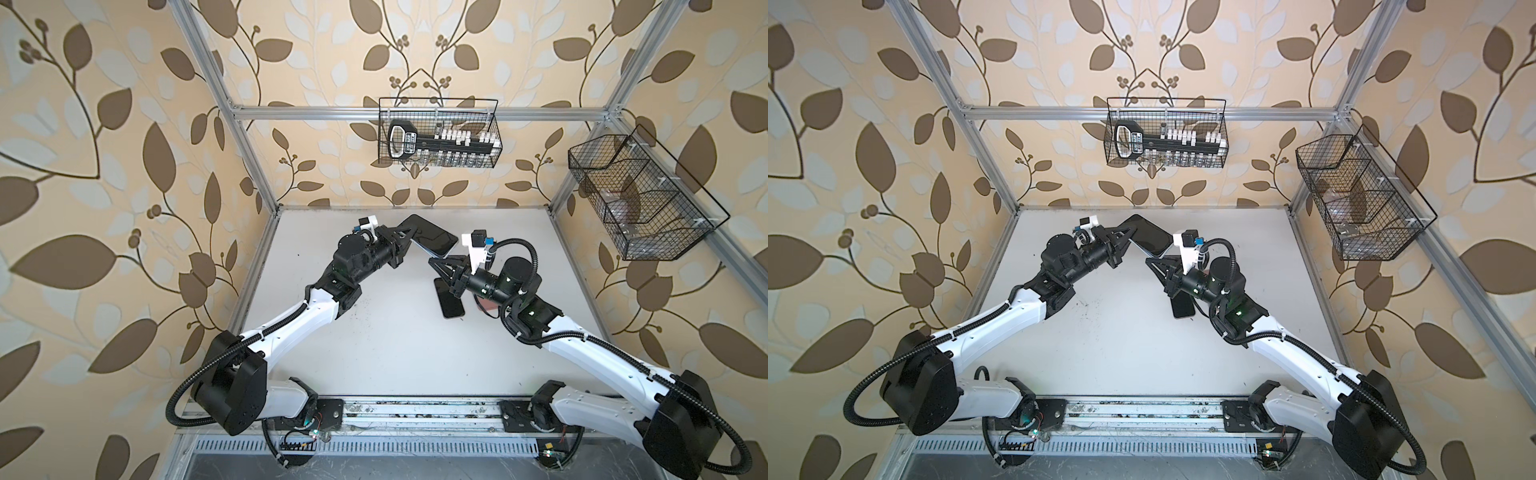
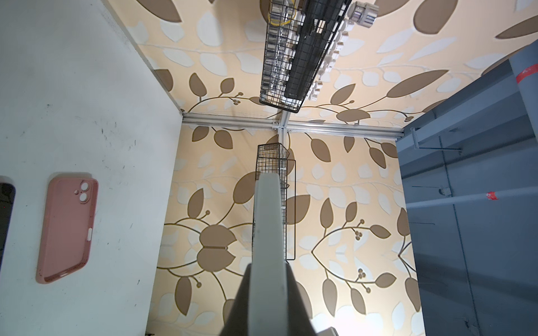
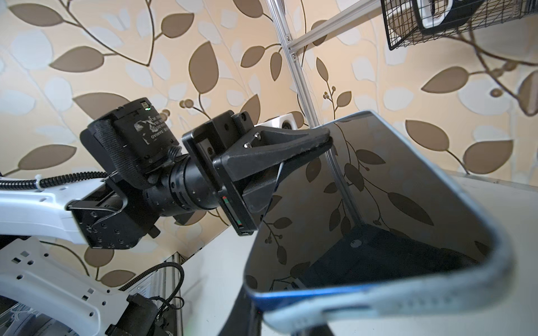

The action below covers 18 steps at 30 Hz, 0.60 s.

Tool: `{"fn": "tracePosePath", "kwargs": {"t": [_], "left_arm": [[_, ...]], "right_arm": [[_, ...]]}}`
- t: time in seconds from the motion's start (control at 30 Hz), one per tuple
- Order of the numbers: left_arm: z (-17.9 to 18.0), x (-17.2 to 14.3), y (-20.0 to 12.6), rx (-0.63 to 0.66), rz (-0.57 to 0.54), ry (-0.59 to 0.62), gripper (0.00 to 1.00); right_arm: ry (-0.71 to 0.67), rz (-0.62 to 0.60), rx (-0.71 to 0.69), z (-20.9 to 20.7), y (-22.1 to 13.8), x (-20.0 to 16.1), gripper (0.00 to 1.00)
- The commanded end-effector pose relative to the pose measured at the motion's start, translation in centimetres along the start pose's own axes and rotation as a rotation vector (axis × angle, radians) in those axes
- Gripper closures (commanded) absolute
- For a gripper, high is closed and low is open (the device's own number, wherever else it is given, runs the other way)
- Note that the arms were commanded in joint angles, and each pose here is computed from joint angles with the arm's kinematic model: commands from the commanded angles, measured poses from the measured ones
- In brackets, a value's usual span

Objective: Take the phone out of the phone case
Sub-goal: Remove the phone case from the phone.

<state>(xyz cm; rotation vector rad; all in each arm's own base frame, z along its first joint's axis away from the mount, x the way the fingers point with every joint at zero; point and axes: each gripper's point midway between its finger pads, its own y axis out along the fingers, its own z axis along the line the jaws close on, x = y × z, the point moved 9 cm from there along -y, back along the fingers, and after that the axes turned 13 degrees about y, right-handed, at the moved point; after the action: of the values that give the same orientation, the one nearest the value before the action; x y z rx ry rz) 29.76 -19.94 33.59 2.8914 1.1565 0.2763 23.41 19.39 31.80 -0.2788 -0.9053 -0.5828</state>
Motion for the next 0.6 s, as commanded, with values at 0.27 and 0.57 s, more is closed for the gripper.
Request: {"fn": "tracePosePath", "kwargs": {"t": [0.27, 0.57], "left_arm": [[-3.6, 1.6, -0.2, -0.193, -0.061, -0.016, 1.00], [-4.6, 1.5, 0.4, -0.244, -0.017, 0.052, 1.00]], "right_arm": [[0.085, -0.058, -0.005, -2.7, -1.6, 0.4, 0.82], [0.177, -0.022, 0.014, -3.7, -1.3, 0.4, 0.73]]}}
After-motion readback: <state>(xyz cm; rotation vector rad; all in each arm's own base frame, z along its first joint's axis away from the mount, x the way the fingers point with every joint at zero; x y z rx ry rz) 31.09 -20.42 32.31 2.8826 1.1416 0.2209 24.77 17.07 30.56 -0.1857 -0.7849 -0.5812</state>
